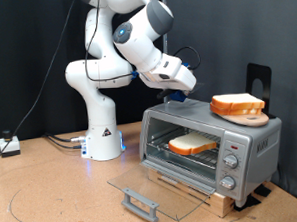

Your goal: Make a piece of toast with the oven

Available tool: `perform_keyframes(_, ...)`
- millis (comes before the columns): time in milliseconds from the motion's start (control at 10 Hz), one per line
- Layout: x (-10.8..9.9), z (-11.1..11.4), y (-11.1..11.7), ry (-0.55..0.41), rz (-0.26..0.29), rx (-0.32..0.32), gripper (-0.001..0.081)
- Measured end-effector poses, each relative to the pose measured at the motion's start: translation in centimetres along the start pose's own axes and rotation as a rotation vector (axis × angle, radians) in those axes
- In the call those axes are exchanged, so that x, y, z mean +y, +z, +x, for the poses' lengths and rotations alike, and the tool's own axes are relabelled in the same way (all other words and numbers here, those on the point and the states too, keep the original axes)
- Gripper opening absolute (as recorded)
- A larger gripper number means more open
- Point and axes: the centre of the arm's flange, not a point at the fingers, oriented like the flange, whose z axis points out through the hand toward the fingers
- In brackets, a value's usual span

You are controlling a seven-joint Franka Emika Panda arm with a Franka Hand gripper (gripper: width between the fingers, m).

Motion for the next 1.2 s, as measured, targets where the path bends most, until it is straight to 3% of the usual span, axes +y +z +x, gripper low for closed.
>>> perform_keyframes(200,0.0,0.3,0.1,0.004,0.001,0.027,0.0457)
perform_keyframes(300,0.0,0.5,0.1,0.004,0.000,0.038,0.0552)
perform_keyframes(400,0.0,0.6,0.0,0.002,-0.001,0.043,0.0552)
perform_keyframes(500,-0.1,0.8,0.0,0.000,0.002,0.049,0.0740)
perform_keyframes(600,-0.2,1.1,-0.2,-0.006,0.011,0.062,0.0792)
perform_keyframes(900,-1.5,2.5,-3.2,-0.062,0.036,0.153,0.0806)
perform_keyframes(1200,-1.7,2.2,-4.1,-0.077,0.019,0.173,0.0808)
